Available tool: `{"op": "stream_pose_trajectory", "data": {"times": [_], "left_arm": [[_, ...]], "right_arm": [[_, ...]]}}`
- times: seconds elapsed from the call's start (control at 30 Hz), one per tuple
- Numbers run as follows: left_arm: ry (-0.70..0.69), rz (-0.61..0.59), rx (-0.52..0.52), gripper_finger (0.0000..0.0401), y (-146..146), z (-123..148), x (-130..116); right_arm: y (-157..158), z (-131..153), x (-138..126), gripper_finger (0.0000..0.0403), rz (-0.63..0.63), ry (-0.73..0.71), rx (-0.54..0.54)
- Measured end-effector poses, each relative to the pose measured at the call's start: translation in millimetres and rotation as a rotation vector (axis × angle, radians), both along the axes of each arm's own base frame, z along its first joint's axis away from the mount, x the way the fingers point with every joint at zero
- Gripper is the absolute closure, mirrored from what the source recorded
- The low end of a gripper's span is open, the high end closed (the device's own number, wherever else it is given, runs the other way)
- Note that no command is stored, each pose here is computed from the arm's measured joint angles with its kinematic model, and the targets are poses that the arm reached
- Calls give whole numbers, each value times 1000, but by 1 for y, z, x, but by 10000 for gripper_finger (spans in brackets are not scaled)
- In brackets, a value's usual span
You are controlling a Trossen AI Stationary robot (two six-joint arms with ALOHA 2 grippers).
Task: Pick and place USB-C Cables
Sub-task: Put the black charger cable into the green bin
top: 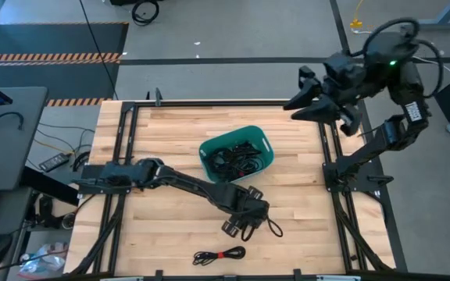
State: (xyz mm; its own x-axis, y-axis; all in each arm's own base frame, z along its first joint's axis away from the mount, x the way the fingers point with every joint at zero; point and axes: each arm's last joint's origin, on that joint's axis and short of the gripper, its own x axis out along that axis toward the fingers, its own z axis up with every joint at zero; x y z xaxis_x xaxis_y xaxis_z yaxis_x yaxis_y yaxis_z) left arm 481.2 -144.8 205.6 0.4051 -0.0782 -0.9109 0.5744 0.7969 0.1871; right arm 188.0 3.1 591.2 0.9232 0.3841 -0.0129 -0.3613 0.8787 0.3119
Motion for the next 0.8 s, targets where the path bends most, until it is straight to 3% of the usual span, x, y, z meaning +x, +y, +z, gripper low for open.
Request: {"op": "stream_pose_trajectory", "data": {"times": [0.27,0.57,0.67,0.8], "left_arm": [[108,-14,101,202,4,-45,5],[124,30,103,209,15,-59,11],[131,62,89,243,17,-60,11],[138,74,78,330,18,-61,11]], "right_arm": [[1,6,-17,257,-3,-36,-2],[1,4,-11,257,-6,-25,-1],[0,3,-8,257,-7,-24,-1],[0,3,-7,257,-35,-22,-1]]}}
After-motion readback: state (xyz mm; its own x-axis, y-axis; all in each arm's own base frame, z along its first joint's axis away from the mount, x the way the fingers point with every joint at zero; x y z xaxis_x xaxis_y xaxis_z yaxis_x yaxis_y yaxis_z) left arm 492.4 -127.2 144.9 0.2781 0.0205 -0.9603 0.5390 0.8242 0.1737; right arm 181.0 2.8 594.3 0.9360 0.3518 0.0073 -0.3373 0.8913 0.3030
